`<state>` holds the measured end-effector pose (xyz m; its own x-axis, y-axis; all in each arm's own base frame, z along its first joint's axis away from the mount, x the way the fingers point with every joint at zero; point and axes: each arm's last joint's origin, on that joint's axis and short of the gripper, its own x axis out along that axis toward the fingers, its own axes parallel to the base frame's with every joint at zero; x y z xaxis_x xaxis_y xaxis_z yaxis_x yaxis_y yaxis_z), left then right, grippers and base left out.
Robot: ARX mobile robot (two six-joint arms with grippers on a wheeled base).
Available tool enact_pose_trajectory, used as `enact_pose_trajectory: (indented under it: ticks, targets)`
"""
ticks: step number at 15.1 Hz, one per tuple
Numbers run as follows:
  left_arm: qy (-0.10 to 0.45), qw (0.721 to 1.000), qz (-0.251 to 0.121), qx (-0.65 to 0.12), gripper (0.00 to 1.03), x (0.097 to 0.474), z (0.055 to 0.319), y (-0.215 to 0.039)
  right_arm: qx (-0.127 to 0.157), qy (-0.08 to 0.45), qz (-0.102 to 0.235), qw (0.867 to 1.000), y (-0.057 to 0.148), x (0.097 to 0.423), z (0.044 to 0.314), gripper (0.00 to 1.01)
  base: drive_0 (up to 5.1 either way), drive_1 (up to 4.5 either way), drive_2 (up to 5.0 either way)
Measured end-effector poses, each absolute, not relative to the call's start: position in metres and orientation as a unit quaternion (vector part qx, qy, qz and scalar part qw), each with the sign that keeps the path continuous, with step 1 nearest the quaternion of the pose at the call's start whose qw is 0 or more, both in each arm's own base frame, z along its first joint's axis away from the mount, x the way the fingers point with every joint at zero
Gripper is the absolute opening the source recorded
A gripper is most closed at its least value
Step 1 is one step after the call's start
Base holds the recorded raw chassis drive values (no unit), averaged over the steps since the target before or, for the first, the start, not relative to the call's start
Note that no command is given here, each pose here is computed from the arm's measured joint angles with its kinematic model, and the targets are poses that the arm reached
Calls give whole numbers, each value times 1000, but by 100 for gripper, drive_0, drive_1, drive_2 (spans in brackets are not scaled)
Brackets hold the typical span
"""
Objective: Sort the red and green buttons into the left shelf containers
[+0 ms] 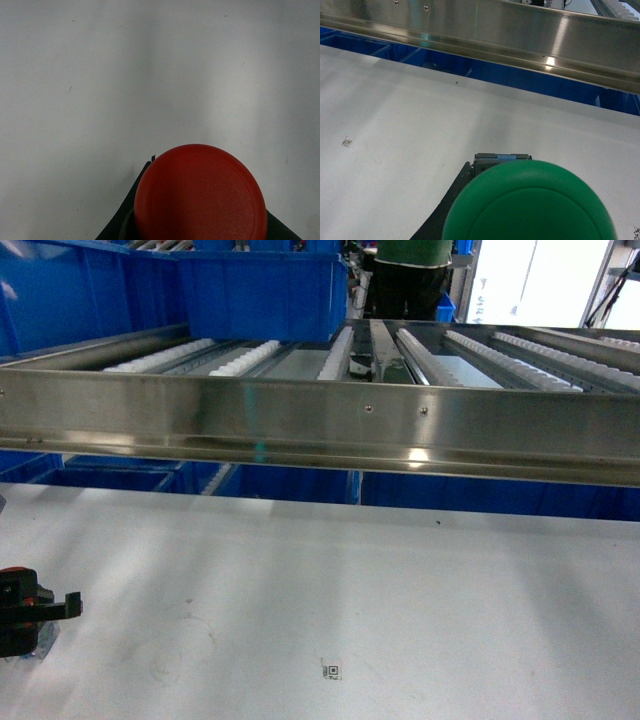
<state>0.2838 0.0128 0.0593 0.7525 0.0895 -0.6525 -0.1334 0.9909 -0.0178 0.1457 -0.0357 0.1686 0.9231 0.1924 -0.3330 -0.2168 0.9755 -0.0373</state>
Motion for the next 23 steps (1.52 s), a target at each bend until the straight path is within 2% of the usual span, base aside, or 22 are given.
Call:
enact_pose_trajectory:
  ticks: [3, 5, 7, 9, 14, 16, 23]
  targets:
    - [349, 935, 47, -43, 25, 277, 68, 14, -37, 166, 104, 980, -36, 146, 169, 26, 0, 0, 0]
    - [310, 949, 27, -55, 25, 275, 99, 17, -37, 166, 104, 980, -36, 146, 169, 26, 0, 0, 0]
    - [232, 972, 11, -46, 25, 267, 146, 20, -37, 166, 104, 980, -36, 146, 169, 26, 0, 0, 0]
    - [194, 980, 2, -39, 25, 249, 172, 19, -37, 166, 104, 980, -36, 146, 169, 26, 0, 0, 0]
    - [116, 993, -35, 6, 25, 197, 224, -18, -37, 166, 104, 980, -36, 146, 169, 26, 0, 0, 0]
    - [102, 994, -36, 27, 25, 182, 235, -27, -37, 166, 104, 980, -36, 146, 169, 26, 0, 0, 0]
    - [109, 993, -30, 33, 25, 183, 233, -27, -37, 167, 103, 980, -36, 146, 168, 26, -68, 38, 38]
